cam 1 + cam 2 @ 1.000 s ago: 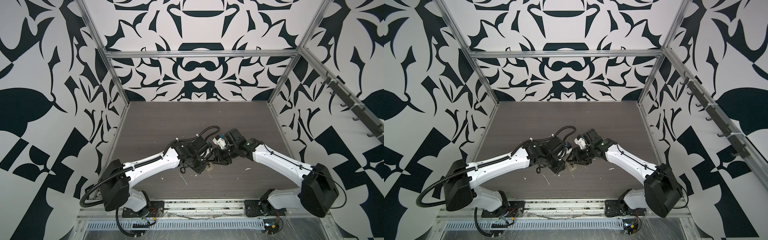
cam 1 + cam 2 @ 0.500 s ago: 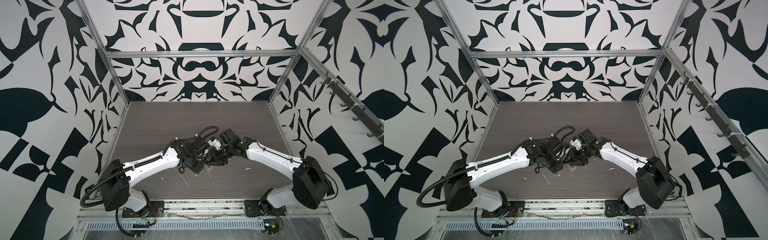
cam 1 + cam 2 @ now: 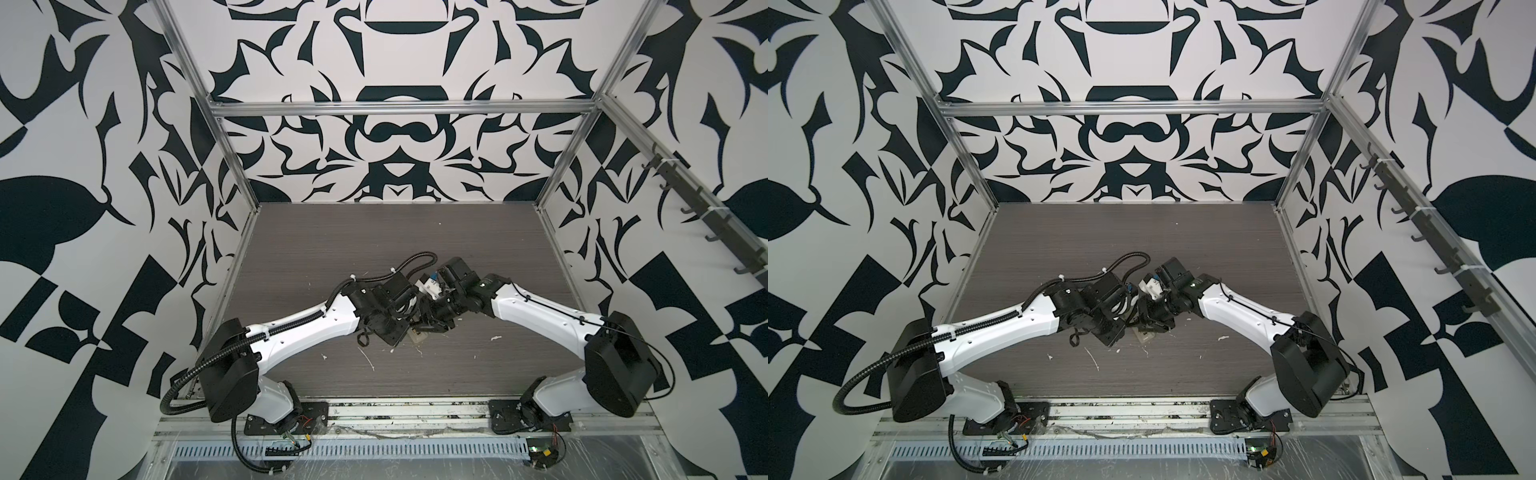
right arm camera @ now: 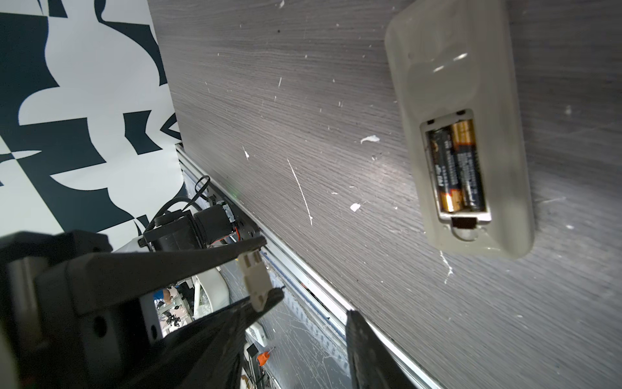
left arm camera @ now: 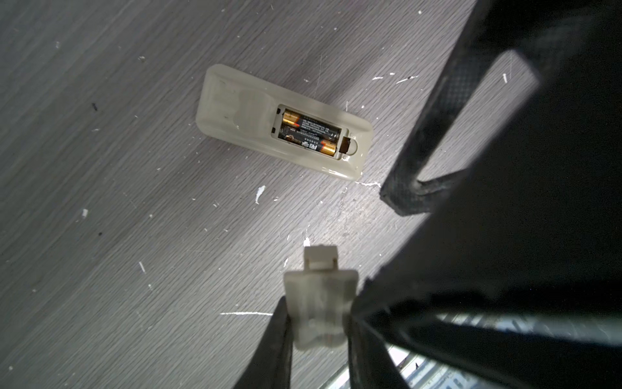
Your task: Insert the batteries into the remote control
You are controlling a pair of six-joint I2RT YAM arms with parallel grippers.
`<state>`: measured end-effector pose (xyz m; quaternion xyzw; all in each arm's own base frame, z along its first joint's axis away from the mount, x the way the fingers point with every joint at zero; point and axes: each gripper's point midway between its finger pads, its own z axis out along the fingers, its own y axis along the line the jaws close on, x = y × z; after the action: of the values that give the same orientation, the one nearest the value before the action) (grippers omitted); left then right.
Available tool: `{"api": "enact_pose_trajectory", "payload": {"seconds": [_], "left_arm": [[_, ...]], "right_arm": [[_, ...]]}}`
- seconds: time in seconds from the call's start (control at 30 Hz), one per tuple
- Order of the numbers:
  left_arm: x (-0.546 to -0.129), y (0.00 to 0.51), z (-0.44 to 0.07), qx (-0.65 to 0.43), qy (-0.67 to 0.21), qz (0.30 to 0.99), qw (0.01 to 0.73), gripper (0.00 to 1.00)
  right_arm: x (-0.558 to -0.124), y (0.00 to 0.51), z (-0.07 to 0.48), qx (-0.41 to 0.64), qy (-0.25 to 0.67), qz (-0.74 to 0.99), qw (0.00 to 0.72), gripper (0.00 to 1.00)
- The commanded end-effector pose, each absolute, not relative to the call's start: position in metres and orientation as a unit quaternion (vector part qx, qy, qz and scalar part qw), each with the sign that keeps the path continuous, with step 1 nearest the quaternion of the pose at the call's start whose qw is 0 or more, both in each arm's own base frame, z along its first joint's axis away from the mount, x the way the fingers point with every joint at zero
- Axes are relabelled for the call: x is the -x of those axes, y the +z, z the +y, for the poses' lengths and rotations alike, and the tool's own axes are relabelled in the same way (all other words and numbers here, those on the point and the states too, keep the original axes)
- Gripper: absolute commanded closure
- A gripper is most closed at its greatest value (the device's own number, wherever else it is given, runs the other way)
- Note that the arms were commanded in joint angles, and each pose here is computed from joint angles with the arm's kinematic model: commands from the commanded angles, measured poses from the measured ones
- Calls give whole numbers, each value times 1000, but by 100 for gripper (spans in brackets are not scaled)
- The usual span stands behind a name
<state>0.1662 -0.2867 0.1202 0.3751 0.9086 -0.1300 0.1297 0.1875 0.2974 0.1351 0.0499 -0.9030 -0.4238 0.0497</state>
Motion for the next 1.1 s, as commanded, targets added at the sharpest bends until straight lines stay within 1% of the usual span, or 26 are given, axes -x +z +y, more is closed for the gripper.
{"api": "enact_pose_trajectory", "payload": {"seconds": [0.0,0.23,0.37,0.47,0.7,0.93,1.07], "left_arm": [[-157,123,-298,-418,-150,887,127,80],[-150,126,-306,-430,-174,878,117,77],[-147,127,-305,-434,-178,876,114,77],[-145,127,-305,-435,-181,875,113,77],[-142,129,-302,-437,-185,874,108,78],[-141,130,-302,-433,-188,875,109,79],[-142,132,-304,-428,-195,875,115,80]], "right_arm": [[-197,166,314,-79,-472,-878,9,48],[-206,162,317,-66,-467,-882,3,48],[-211,163,318,-62,-466,-883,-7,51],[-210,163,316,-70,-460,-885,-11,52],[-202,167,312,-100,-459,-883,-9,53],[-210,167,300,-51,-478,-876,-29,53],[-213,174,302,-41,-495,-867,-37,53]]}}
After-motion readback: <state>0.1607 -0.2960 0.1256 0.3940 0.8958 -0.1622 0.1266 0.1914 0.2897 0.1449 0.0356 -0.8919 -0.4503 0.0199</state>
